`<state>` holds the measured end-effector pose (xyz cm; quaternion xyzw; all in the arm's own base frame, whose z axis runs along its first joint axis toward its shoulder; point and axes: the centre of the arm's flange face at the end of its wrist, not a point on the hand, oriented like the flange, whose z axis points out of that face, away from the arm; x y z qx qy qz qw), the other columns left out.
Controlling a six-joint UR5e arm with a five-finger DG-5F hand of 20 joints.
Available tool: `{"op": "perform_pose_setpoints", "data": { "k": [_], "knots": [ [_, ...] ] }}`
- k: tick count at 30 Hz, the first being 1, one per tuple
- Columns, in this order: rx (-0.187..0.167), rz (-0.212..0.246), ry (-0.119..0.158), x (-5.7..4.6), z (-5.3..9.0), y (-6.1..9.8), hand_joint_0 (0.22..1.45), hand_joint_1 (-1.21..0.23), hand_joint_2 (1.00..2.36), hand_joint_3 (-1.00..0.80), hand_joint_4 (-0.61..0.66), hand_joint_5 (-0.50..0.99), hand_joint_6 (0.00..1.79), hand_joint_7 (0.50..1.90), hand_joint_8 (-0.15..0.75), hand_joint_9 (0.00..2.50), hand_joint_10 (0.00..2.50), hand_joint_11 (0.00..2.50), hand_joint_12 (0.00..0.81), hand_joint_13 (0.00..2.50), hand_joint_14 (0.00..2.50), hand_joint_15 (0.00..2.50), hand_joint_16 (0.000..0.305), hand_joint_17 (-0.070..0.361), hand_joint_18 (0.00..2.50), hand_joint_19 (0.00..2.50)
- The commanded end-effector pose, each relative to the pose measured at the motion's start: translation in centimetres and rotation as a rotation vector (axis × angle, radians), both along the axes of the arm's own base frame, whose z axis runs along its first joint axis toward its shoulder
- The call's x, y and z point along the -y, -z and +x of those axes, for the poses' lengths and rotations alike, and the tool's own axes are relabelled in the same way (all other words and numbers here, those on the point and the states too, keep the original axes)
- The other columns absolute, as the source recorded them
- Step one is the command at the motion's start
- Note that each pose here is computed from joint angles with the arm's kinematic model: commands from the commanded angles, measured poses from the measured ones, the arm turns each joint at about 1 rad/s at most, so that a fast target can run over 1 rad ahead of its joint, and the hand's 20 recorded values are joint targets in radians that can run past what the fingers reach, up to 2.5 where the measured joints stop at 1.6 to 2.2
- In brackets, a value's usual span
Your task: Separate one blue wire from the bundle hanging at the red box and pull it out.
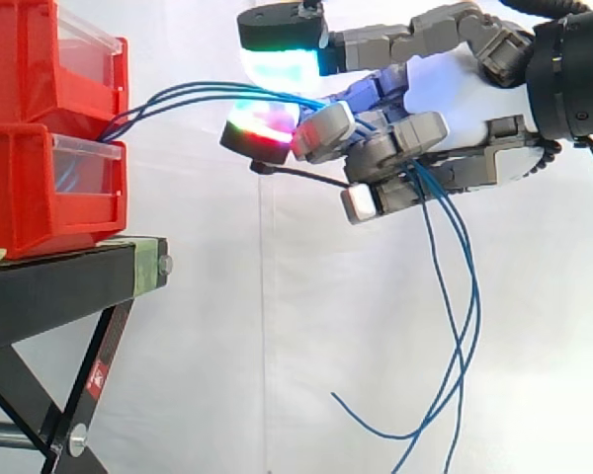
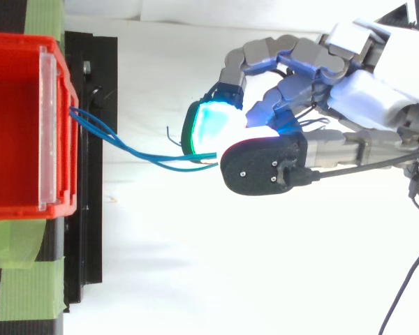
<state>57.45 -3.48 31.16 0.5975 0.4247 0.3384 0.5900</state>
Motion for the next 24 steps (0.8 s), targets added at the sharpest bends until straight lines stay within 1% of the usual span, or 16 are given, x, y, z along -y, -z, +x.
{"op": "perform_pose_setpoints", "data": {
  "k": [1, 6, 7, 11, 13, 17, 19, 20, 22, 24],
  "knots": [
    [0.000, 0.000, 0.000, -0.01, 0.00, -0.01, 0.61, -0.66, 1.03, -0.15, 0.20, -0.19, 0.85, 1.18, 0.324, 0.97, 0.48, 1.82, 0.360, 0.98, 1.92, 1.17, 0.045, 0.100, 0.87, 1.25],
    [0.000, -0.001, 0.000, -0.01, 0.00, -0.01, 0.61, -0.66, 1.03, -0.12, 0.19, -0.18, 0.84, 1.21, 0.315, 1.03, 0.47, 1.82, 0.358, 1.00, 1.91, 1.18, 0.044, 0.100, 0.88, 1.25],
    [0.000, -0.001, 0.000, -0.01, 0.00, -0.01, 0.61, -0.66, 1.03, -0.12, 0.19, -0.18, 0.84, 1.22, 0.318, 1.03, 0.46, 1.85, 0.360, 1.00, 1.90, 1.20, 0.044, 0.100, 0.88, 1.24],
    [0.000, -0.001, -0.002, -0.09, 0.00, -0.01, 0.62, -0.68, 1.03, -0.14, 0.19, -0.18, 0.84, 1.20, 0.313, 1.02, 0.43, 1.88, 0.356, 0.99, 1.85, 1.24, 0.045, 0.101, 0.87, 1.24],
    [0.000, 0.000, 0.000, -0.01, 0.00, -0.01, 0.62, -0.69, 1.03, -0.13, 0.18, -0.18, 0.84, 1.19, 0.313, 1.01, 0.43, 1.85, 0.367, 0.98, 1.82, 1.25, 0.045, 0.100, 0.86, 1.24],
    [0.000, -0.001, -0.002, -0.09, 0.00, -0.01, 0.61, -0.70, 1.03, -0.10, 0.15, -0.18, 0.85, 1.21, 0.314, 1.01, 0.43, 1.85, 0.359, 0.98, 1.82, 1.22, 0.044, 0.100, 0.86, 1.24],
    [-0.002, -0.002, -0.002, -0.10, 0.03, 0.08, 0.61, -0.70, 1.03, -0.09, 0.16, -0.18, 0.85, 1.22, 0.323, 1.01, 0.43, 1.84, 0.358, 0.99, 1.81, 1.25, 0.045, 0.101, 0.86, 1.24],
    [0.000, -0.001, 0.000, -0.01, 0.00, -0.01, 0.61, -0.70, 1.03, -0.09, 0.16, -0.18, 0.85, 1.22, 0.313, 1.01, 0.41, 1.85, 0.364, 0.99, 1.80, 1.24, 0.045, 0.100, 0.86, 1.25],
    [-0.002, -0.002, 0.000, -0.01, 0.02, 0.08, 0.61, -0.68, 1.03, -0.14, 0.19, -0.19, 0.84, 1.19, 0.317, 0.99, 0.18, 1.88, 0.359, 0.99, 1.62, 1.29, 0.045, 0.102, 0.85, 1.24],
    [-0.002, -0.002, -0.002, -0.10, 0.03, 0.08, 0.61, -0.68, 1.03, -0.16, 0.19, -0.19, 0.84, 1.18, 0.320, 1.00, 0.16, 1.87, 0.360, 1.00, 1.55, 1.32, 0.045, 0.102, 0.83, 1.25]
  ]
}}
